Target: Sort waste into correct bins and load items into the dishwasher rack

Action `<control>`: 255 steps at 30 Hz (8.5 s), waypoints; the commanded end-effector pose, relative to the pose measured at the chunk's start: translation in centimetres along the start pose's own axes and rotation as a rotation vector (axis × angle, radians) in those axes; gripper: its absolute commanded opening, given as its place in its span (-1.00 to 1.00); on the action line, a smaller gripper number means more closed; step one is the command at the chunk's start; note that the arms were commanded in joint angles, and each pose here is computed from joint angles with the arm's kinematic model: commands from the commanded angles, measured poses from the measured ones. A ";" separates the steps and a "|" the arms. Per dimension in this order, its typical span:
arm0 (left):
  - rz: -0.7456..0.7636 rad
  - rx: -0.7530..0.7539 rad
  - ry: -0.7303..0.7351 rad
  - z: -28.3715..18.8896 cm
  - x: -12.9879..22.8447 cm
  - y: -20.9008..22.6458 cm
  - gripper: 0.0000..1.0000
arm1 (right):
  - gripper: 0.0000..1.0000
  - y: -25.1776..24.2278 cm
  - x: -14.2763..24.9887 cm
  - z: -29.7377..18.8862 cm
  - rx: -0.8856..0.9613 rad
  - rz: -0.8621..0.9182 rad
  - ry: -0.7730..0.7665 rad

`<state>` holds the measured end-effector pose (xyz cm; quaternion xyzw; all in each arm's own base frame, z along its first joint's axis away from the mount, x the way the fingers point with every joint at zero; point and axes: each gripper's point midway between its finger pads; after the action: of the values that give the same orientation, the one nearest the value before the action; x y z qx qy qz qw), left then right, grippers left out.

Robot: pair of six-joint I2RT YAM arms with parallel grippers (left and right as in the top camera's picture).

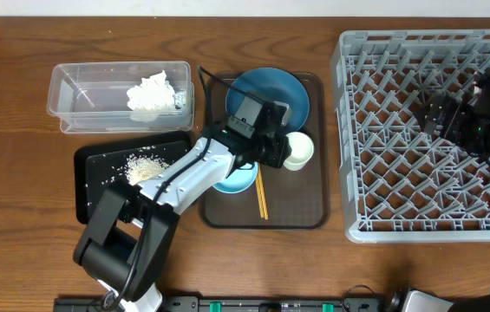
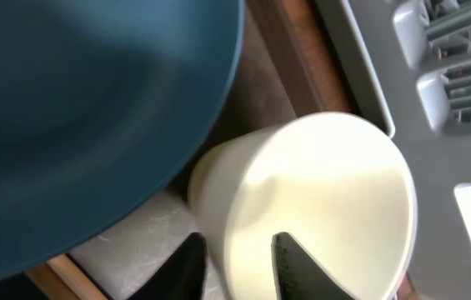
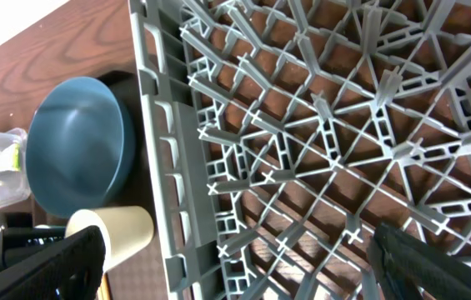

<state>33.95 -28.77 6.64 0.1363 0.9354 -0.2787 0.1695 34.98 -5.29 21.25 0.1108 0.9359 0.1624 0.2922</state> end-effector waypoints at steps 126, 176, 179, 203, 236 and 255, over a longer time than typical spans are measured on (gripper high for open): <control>-0.295 -0.335 -0.183 -18.8 -0.2 9.9 0.07 | -0.87 -11.5 0.0 -5.5 0.533 0.172 0.029; -0.322 -0.449 -0.131 -19.3 1.6 11.6 0.19 | 0.61 5.5 -6.7 1.0 -0.133 -0.140 -0.065; -0.333 -0.490 -0.097 -19.6 2.6 12.2 0.26 | 0.63 9.3 -5.7 3.1 -0.123 -0.244 -0.037; -0.340 -0.499 -0.071 -19.6 3.3 12.2 0.31 | 0.36 16.2 4.9 24.4 0.202 -0.362 0.163; -0.340 -0.498 -0.071 -19.6 3.3 12.2 0.33 | -0.98 12.8 -11.1 6.7 0.202 -0.400 -0.309; -0.340 -0.498 -0.074 -19.6 3.2 12.2 0.33 | -0.80 -6.0 -18.7 -8.8 0.942 -0.636 -0.399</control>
<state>30.42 -7.68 14.70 -0.0768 0.9782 -0.0776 0.1769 44.83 -15.80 34.92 -0.0190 0.8297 -0.3339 0.4470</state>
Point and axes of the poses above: each gripper's point midway between its finger pads, its own z axis out along the fingers, its own y axis along the line the jaws close on, x = y × z, and after that the axes turned 5 degrees about -z, right-handed
